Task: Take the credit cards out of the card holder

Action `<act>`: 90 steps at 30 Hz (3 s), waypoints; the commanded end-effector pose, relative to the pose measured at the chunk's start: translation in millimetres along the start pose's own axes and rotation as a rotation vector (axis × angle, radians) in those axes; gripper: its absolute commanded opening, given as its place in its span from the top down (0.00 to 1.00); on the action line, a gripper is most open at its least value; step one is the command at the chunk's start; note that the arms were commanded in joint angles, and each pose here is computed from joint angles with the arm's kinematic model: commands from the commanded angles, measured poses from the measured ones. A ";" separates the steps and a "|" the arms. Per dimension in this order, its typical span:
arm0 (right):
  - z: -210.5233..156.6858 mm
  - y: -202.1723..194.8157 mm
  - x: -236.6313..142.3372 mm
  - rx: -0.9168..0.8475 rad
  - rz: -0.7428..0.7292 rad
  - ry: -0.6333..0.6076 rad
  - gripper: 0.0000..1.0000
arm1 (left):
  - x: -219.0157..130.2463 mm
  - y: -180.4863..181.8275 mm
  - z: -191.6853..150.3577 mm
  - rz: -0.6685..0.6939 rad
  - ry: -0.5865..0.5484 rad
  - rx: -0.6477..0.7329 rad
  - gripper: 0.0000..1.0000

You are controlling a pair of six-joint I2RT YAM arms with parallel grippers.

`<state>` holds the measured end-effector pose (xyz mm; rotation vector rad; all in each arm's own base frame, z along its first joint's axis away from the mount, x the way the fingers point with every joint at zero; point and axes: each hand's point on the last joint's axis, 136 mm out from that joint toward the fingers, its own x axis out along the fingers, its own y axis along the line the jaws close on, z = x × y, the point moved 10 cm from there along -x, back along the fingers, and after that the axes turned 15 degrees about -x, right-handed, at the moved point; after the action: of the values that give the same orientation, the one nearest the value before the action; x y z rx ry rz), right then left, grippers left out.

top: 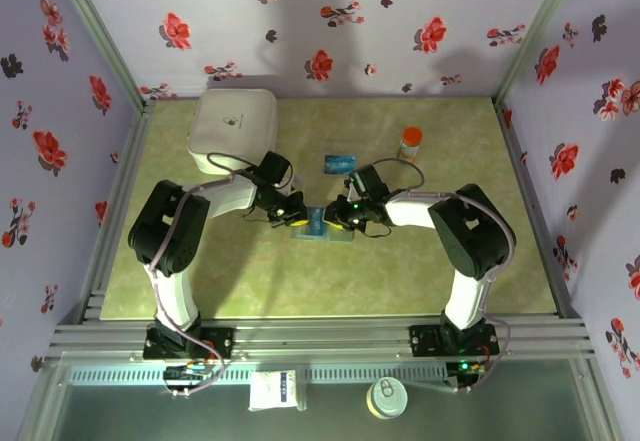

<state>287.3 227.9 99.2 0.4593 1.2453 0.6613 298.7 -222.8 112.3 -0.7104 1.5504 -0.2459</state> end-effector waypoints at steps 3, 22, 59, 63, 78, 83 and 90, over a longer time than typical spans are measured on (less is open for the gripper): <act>-2.0 -4.4 4.2 0.029 0.030 0.012 0.77 | 5.0 5.6 0.6 0.054 0.006 0.001 1.00; -2.1 -2.5 7.1 0.035 0.104 0.006 0.86 | 6.2 5.5 1.3 0.053 0.008 0.000 1.00; 42.4 35.4 -96.9 -0.856 -0.323 0.139 0.99 | -40.9 1.3 5.3 -0.132 -0.127 -0.009 0.95; 56.1 46.1 -98.6 -1.111 -0.292 0.191 1.00 | -44.6 11.2 6.9 -0.125 -0.136 -0.025 0.95; 118.3 52.2 -84.1 -1.539 -0.299 0.345 1.00 | -47.0 33.9 2.3 -0.089 -0.126 -0.051 0.93; 139.5 52.1 -77.3 -1.551 -0.280 0.350 1.00 | -47.0 37.9 3.2 -0.084 -0.125 -0.060 0.93; 165.4 51.8 -66.6 -1.577 -0.274 0.340 1.00 | -46.0 40.8 5.5 -0.078 -0.124 -0.071 0.93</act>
<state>419.0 226.8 225.5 -1.1258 0.7163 1.2217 292.2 -167.5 124.3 -0.8437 1.4235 -0.1921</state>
